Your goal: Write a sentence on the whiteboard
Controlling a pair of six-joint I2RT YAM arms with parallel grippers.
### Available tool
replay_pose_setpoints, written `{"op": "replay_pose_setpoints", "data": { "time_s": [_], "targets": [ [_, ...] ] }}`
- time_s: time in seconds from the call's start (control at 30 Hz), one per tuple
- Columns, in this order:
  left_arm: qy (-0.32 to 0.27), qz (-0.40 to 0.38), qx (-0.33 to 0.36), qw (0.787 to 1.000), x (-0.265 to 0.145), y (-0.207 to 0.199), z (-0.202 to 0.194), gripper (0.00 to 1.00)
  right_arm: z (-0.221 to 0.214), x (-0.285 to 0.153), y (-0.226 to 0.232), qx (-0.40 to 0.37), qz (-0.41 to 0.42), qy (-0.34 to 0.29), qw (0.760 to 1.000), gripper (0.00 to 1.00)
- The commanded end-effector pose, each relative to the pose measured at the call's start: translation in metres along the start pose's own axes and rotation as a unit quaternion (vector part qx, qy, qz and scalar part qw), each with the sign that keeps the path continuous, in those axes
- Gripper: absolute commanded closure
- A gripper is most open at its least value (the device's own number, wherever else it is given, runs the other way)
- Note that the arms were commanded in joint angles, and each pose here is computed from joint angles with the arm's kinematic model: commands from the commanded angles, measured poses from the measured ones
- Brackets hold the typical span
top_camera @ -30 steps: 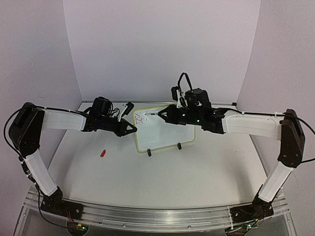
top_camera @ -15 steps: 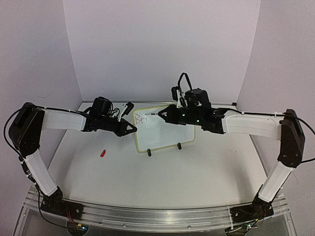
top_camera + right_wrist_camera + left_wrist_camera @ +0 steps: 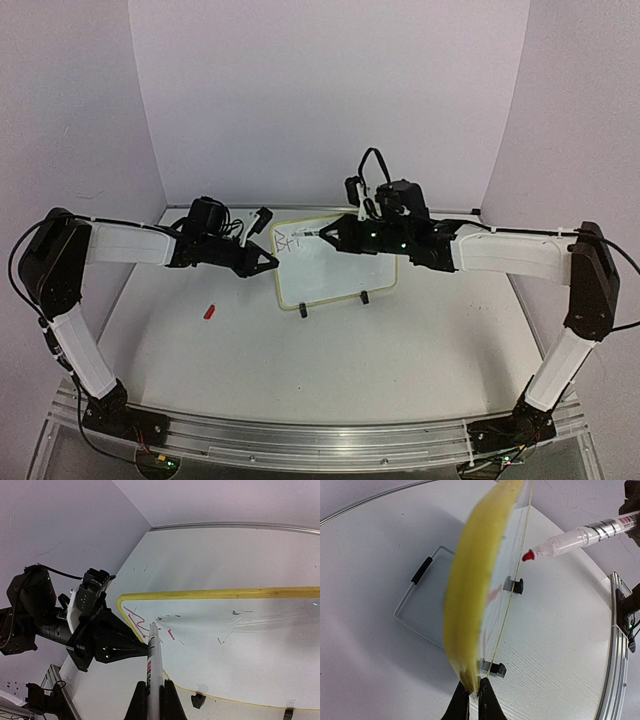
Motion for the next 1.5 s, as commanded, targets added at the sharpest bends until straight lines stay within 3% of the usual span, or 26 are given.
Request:
{"op": "replay_pose_setpoints", "data": {
  "time_s": [0.0,0.37,0.87,1.47],
  "targets": [
    [0.010,0.041,0.012,0.999,0.004,0.014,0.000,1.00,0.006,-0.020,0.012,-0.019,0.029,-0.004,0.999,1.00],
    [0.009,0.042,0.011,0.999,0.002,0.013,0.001,1.00,0.000,-0.038,-0.004,0.001,0.012,-0.003,1.000,1.00],
    [0.006,0.041,0.011,0.999,0.000,0.012,0.004,1.00,0.000,-0.019,-0.017,0.007,-0.002,0.004,1.000,1.00],
    [0.005,0.040,0.012,0.999,0.001,0.012,0.004,1.00,0.015,-0.022,-0.014,0.006,-0.014,-0.041,0.999,1.00]
  ]
}}
Point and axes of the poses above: each gripper's point midway between its finger pads, its own x axis out along the fingers, its own y axis along the line the jaws close on, z = x × y, the point moved 7 cm from there along -x, back along the fingers, and after that the axes turned 7 degrees about x, right-handed, at the moved point
